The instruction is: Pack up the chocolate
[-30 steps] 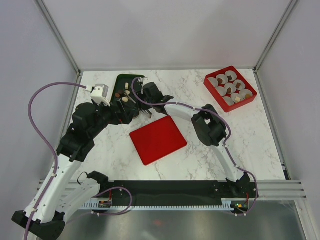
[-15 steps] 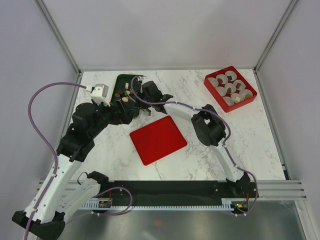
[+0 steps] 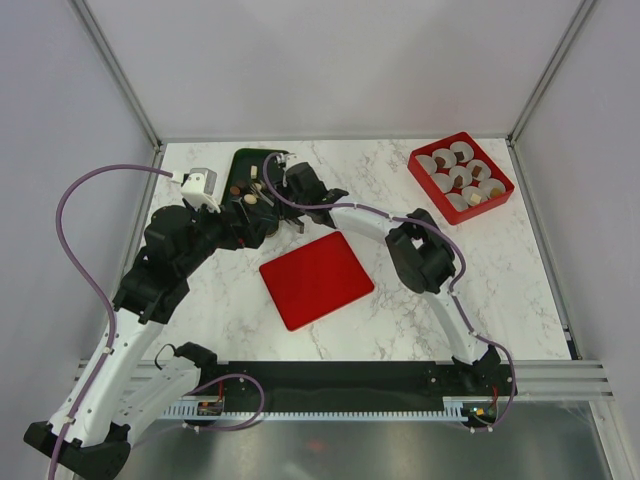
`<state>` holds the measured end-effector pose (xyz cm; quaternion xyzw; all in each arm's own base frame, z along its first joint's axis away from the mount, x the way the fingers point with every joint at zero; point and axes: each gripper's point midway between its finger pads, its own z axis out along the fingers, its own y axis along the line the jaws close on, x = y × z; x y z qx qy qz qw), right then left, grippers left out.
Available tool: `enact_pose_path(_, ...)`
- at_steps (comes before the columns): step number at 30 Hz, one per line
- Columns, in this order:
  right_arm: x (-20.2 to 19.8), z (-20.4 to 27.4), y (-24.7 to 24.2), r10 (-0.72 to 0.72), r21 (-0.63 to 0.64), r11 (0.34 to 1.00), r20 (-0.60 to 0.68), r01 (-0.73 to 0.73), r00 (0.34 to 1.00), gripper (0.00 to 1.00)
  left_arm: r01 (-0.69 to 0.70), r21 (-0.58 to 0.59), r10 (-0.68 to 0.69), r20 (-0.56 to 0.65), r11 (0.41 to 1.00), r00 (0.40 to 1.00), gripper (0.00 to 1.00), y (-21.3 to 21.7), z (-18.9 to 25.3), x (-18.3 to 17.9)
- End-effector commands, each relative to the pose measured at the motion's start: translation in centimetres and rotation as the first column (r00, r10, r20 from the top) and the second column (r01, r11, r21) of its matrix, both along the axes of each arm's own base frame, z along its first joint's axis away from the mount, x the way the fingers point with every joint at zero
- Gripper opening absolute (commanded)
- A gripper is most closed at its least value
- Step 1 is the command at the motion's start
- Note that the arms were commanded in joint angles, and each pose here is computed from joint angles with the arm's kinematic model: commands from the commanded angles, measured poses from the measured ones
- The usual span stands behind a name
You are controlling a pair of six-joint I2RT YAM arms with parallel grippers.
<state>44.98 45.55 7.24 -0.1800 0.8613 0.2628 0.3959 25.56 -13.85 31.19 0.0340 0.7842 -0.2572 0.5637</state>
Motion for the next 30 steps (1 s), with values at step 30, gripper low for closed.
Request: enact_pose_path(30,0.7,13.7,-30.6,-0.511,0.026,0.859,0.065,0.511,0.857,0.36,-0.001,-0.034,0.002,0.026,0.999,1.000,1.00,-0.2,0.9,0.4)
